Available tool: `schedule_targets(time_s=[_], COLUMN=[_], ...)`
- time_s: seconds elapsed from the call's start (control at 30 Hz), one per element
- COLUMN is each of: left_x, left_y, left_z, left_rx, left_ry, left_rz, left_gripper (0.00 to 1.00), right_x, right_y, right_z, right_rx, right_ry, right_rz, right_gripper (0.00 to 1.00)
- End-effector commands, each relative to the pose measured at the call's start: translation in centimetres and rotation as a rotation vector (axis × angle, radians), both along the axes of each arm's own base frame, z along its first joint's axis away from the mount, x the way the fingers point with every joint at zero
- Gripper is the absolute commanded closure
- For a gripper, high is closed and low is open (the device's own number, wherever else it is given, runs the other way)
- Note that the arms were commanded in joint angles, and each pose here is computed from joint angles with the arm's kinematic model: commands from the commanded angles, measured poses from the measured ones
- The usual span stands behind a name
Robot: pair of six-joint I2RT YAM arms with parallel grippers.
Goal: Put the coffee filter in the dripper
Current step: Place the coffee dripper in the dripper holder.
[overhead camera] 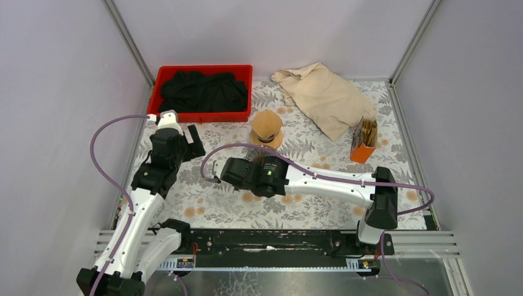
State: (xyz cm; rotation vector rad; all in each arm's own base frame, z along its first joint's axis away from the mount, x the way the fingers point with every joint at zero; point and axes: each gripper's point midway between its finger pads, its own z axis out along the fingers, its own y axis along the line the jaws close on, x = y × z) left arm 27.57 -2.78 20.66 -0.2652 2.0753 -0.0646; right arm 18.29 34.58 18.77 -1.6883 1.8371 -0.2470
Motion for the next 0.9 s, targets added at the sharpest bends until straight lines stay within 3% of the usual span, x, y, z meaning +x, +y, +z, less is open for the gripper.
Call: schedule_targets(time_s=[0.0, 0.27, 0.43, 0.63, 0.87], left_x=[0.6, 0.6, 0.3, -0.7, -2.3], left_y=[-0.1, -1.9, -3.4, -6.4, -10.3], left_z=[1.2, 1.8, 2.9, 3.6, 4.1], left_rx=[-0.014, -0.063, -0.121, -0.248, -0.447], left_ry=[-0.059, -0.074, -0.068, 0.016, 0.095], left_rz=[-0.006, -0.093, -0.162, -0.271, -0.403], left_gripper=[0.00, 0.00, 0.00, 0.00, 0.01], right_x=[-0.1, -1.0, -1.2, -1.2, 0.7], right_y=[0.4, 0.5, -0.1, -0.9, -2.5], right_z=[2.9, 4.7, 7.2, 8.8, 9.9], right_rx=[0.069, 0.151, 0.248, 0.358, 0.545], right_ry=[-0.044, -0.004, -0.011, 0.001, 0.153], right_rz=[-0.013, -0.013, -0.042, -0.102, -0.250], right_gripper=[0.66, 0.58, 0.46, 0.37, 0.36])
